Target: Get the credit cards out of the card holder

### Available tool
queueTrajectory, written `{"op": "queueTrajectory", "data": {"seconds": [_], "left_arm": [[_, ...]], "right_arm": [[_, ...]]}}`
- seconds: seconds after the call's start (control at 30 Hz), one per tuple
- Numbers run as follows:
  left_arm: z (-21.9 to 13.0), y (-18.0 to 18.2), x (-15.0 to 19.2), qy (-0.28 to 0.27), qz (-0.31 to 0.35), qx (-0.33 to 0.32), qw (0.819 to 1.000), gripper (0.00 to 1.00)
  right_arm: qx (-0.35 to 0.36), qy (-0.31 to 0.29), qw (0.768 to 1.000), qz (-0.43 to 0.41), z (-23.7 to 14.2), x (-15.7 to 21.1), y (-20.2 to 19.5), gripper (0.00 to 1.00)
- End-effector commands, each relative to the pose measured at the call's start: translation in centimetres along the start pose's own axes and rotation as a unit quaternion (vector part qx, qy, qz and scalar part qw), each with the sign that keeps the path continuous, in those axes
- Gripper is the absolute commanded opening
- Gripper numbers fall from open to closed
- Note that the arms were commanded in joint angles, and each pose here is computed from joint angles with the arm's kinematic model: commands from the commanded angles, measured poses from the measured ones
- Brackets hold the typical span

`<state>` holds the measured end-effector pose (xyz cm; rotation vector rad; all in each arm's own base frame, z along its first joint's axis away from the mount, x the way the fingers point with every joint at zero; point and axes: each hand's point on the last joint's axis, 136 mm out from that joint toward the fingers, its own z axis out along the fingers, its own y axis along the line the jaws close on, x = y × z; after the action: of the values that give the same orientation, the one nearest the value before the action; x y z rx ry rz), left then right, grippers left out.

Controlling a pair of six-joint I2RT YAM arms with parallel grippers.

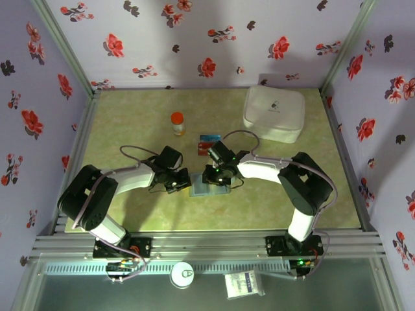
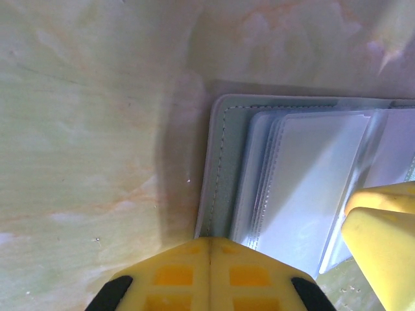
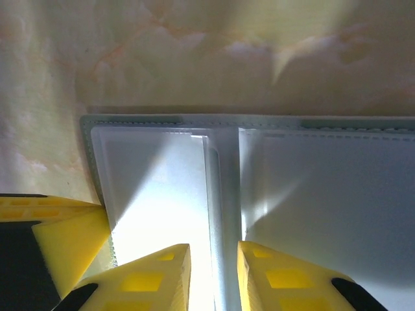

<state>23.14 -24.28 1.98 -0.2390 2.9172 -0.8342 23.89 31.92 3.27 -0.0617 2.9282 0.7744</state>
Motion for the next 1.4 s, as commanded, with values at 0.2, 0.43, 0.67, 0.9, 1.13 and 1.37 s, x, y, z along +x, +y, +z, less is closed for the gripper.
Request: {"op": "queueTrajectory", "data": {"seconds": [0.2, 0.43, 0.67, 0.9, 1.13, 1.37], "left_arm": [[-0.3, 0.1, -0.4, -0.005, 0.008, -0.013, 1.000, 0.00], [-0.3, 0.2, -0.4, -0.005, 0.008, -0.015, 1.000, 0.00], [-0.3, 0.2, -0.4, -0.005, 0.007, -0.015, 1.000, 0.00], [-0.3, 0.5, -0.3, -0.003, 0.006, -0.019, 1.000, 0.00], [-0.3, 0.8, -0.3, -0.002, 0.005, -0.022, 1.000, 0.00], [-0.6, 0.6, -0.5, -0.005, 0.005, -0.020, 1.000, 0.00]], "right_arm": [[-0.093, -0.011, 0.996, -0.005, -1.1, -0.7, 4.3, 0.24], [-0.077, 0.004, 0.997, 0.004, 0.4, -0.2, 3.2, 0.23], [-0.057, 0.015, 0.998, 0.010, 1.3, 0.3, 1.9, 0.23], [-0.001, 0.008, 1.000, -0.008, 0.5, 0.3, 0.1, 0.23], [0.004, 0.005, 1.000, -0.012, 0.2, 0.2, -0.2, 0.23], [-0.022, -0.005, 1.000, -0.007, 0.0, -0.3, 0.3, 0.23]]}}
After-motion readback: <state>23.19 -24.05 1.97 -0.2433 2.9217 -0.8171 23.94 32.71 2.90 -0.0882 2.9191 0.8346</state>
